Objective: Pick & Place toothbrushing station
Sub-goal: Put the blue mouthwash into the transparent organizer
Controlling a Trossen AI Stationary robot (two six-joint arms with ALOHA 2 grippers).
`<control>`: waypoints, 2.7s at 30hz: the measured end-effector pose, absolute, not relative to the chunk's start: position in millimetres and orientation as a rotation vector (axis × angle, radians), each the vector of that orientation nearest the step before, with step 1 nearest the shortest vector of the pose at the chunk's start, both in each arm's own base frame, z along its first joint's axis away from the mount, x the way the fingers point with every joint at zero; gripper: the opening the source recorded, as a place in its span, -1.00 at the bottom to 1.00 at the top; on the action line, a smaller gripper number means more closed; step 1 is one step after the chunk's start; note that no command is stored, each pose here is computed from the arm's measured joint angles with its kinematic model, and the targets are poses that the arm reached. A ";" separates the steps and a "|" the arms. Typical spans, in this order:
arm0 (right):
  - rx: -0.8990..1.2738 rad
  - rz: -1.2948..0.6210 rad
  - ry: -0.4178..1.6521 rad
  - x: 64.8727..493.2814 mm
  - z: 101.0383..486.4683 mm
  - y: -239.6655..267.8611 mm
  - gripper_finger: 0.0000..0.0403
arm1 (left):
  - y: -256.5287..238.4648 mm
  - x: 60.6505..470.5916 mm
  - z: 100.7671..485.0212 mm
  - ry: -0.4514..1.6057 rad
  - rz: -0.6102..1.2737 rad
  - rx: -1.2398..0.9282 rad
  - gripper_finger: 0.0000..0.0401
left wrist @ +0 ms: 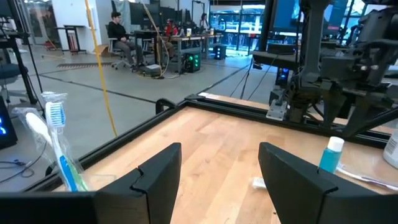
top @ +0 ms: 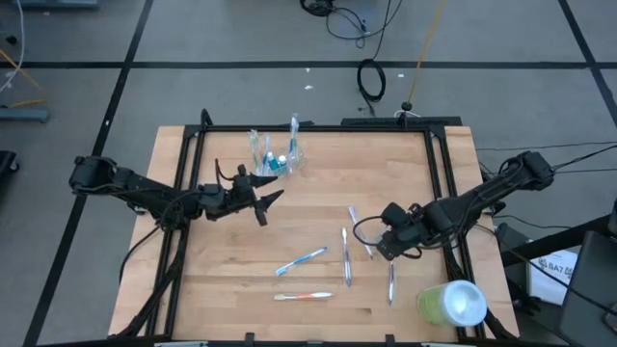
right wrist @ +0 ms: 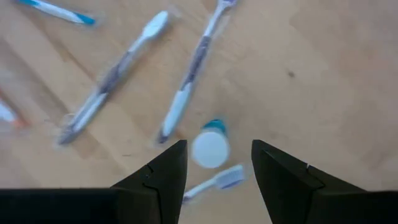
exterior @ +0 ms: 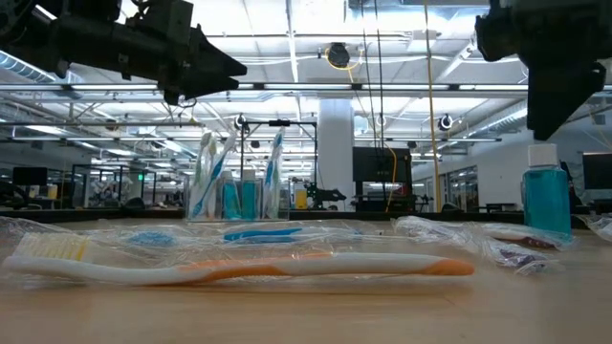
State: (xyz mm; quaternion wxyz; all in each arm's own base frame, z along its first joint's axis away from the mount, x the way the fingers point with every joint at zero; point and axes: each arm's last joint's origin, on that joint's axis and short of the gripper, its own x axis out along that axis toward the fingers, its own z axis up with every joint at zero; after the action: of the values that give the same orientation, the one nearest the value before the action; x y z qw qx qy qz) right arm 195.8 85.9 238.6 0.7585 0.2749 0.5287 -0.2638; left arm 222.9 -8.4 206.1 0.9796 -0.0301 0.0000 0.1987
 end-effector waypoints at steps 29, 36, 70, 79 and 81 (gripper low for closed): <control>0.579 -0.595 1.208 202.3 205.0 89.7 -0.24 | -8.4 222.9 204.8 0.012 0.400 -0.060 0.11; 0.591 -0.589 1.189 202.8 199.8 89.6 -0.55 | -8.4 222.9 204.8 0.013 0.400 -0.060 0.11; -0.022 0.001 0.738 307.3 188.8 21.5 -0.54 | 28.0 289.8 244.2 0.584 -0.117 -0.015 0.11; -0.053 0.025 0.679 309.8 195.4 21.0 -0.54 | 24.2 329.6 202.5 0.618 -0.176 -0.063 0.11; -0.056 0.027 0.686 309.8 194.2 21.0 -0.54 | 24.8 335.6 197.9 0.597 -0.173 -0.086 0.11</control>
State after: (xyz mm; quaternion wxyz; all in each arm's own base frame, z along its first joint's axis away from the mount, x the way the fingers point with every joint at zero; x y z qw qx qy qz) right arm 309.8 21.0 194.2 0.9413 -0.0273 0.3361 0.0130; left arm 335.6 24.8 197.9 0.9513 -0.0422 0.2935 -0.0849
